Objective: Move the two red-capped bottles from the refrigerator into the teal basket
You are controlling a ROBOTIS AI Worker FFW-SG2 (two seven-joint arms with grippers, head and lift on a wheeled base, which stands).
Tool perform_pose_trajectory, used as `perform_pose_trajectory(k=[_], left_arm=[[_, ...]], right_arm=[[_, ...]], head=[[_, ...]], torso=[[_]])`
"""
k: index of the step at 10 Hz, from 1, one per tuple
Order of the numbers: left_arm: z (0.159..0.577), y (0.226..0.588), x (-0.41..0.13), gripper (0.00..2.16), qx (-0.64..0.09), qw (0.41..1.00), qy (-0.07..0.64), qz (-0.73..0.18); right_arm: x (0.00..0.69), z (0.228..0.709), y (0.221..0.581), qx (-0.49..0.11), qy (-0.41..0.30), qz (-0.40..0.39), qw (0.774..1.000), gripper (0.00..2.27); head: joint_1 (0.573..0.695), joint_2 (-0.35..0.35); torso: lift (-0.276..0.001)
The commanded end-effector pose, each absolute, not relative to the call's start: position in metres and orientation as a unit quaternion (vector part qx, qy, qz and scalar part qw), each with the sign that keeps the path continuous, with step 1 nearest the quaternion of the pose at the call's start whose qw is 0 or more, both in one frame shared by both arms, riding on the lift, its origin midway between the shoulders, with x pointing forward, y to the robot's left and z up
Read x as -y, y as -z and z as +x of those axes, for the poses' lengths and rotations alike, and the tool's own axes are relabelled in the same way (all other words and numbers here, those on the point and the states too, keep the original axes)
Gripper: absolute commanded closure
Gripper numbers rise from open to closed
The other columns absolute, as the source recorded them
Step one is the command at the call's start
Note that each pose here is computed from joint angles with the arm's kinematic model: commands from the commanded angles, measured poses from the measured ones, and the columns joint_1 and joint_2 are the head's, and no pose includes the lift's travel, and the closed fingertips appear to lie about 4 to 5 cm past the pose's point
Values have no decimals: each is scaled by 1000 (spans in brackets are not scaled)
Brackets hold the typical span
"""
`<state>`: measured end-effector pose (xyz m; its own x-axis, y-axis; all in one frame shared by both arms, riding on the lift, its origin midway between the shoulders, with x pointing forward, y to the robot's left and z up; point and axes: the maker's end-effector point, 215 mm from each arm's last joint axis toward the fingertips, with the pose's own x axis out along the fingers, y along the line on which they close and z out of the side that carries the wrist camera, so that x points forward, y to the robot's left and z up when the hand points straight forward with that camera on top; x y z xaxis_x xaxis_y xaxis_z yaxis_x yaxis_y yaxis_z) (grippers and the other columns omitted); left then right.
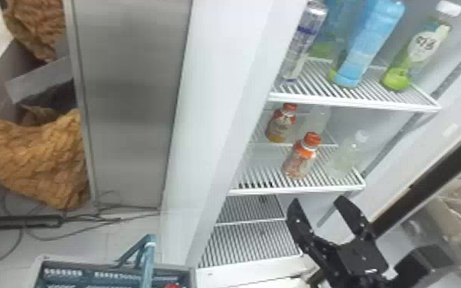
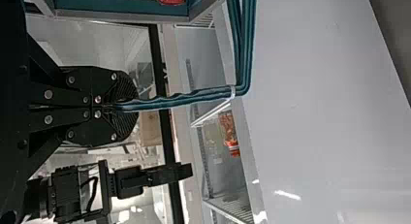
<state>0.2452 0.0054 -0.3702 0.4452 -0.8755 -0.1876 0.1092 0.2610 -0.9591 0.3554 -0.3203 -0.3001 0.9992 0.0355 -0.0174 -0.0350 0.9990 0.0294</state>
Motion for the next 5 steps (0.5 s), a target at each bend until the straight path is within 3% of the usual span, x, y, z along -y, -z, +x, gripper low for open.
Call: perform_pose_trajectory(k=[1, 5], left_arm=[[245, 370, -5, 1165, -389, 692, 355, -493], [246, 369, -5, 1165, -387, 692, 357, -494]], right_arm=[[320, 355, 300, -9, -18, 14, 1000, 91], [319, 356, 301, -13, -19, 14, 1000, 91]], head=[[695, -350], [695, -350]], torso=[[-224], [-224]])
